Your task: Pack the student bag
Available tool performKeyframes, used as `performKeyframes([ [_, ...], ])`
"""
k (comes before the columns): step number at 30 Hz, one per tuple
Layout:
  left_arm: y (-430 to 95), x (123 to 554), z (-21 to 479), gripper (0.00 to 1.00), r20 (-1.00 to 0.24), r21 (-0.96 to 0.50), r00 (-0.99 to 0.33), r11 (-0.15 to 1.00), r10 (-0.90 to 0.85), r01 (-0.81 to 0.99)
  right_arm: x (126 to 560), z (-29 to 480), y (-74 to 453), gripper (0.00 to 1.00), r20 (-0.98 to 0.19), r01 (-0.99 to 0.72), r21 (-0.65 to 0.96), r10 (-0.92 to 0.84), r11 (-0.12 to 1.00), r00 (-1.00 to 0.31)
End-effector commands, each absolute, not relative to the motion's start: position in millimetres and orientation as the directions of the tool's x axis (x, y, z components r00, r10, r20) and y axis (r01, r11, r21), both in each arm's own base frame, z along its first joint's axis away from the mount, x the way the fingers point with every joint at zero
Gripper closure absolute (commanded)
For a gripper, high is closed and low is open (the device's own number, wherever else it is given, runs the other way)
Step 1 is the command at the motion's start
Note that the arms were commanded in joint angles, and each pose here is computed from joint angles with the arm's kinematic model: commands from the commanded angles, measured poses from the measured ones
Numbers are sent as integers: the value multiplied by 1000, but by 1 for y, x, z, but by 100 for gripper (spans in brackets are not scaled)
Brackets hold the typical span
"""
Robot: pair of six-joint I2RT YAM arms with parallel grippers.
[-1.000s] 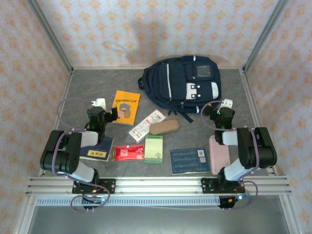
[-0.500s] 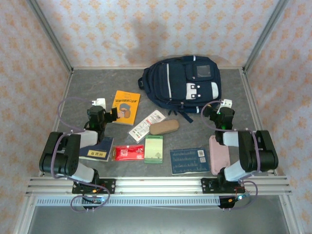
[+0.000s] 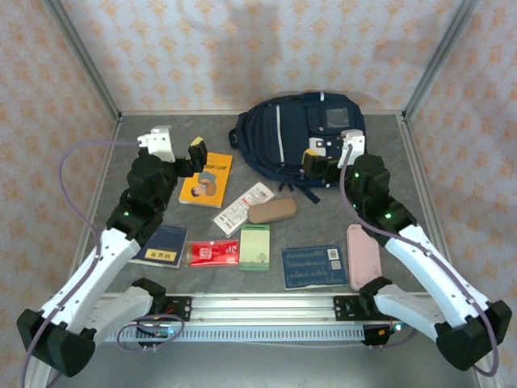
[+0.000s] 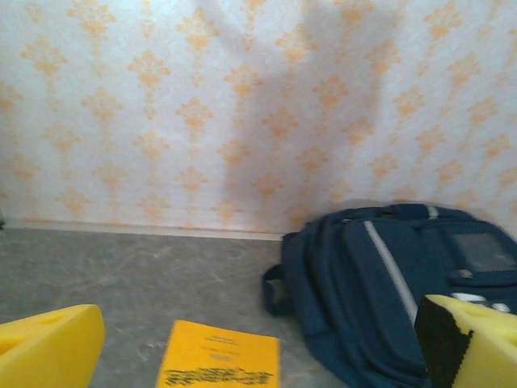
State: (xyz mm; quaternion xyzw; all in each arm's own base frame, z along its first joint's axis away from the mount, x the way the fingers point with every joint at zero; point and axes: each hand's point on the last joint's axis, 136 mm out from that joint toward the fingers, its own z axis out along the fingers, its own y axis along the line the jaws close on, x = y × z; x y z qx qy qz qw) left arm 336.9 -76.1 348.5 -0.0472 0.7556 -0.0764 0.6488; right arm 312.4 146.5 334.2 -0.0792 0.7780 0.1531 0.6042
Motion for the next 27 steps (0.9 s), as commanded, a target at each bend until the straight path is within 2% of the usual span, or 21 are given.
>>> performKeyframes([
  [1,-95,306,310,0,-887,-127,-447,992,-114,-2,283,322,149,1,-898,-299,97,-46,949,-438],
  [3,-116,291,312,0,-836,-3,-548,998,27,55,275,334,147,1,-865,-246,9,-116,969,-489],
  [5,-129,283,298,0,-724,36,-681,992,107,118,272,345,140,1,-825,-192,-2,-110,981,-555],
  [7,-111,281,282,0,-640,67,-769,996,2,-54,270,350,132,1,-795,-149,-30,-114,988,-596],
  [8,-110,282,270,0,-606,35,-794,995,-54,-94,274,350,126,0,-803,-86,-7,-57,996,-593],
  [9,-117,281,259,0,-560,-40,-823,996,-93,-85,279,348,132,0,-809,-104,63,-10,993,-588],
  [11,-122,282,256,0,-560,-173,-806,978,-193,-114,291,341,150,1,-792,-148,234,100,961,-603],
  [12,-123,282,260,0,-591,-215,-776,970,-222,-114,299,335,152,0,-776,-123,258,130,958,-617],
  [15,-111,280,267,0,-634,-296,-702,940,-324,-167,323,305,163,4,-706,-79,190,81,979,-703],
  [17,-106,276,261,0,-599,-314,-720,930,-350,-191,339,290,177,2,-699,-71,214,101,974,-708],
  [18,-105,275,257,0,-571,-320,-742,928,-351,-193,351,282,170,0,-699,14,209,159,978,-697],
  [20,-117,270,253,0,-536,-349,-787,929,-306,-124,365,267,173,0,-687,5,164,118,986,-717],
  [23,-131,264,248,0,-517,-392,-814,919,-265,-50,389,245,186,10,-679,-58,215,107,975,-726],
  [27,-140,257,244,2,-518,-431,-822,902,-238,10,429,204,198,21,-581,-55,277,121,959,-805],
])
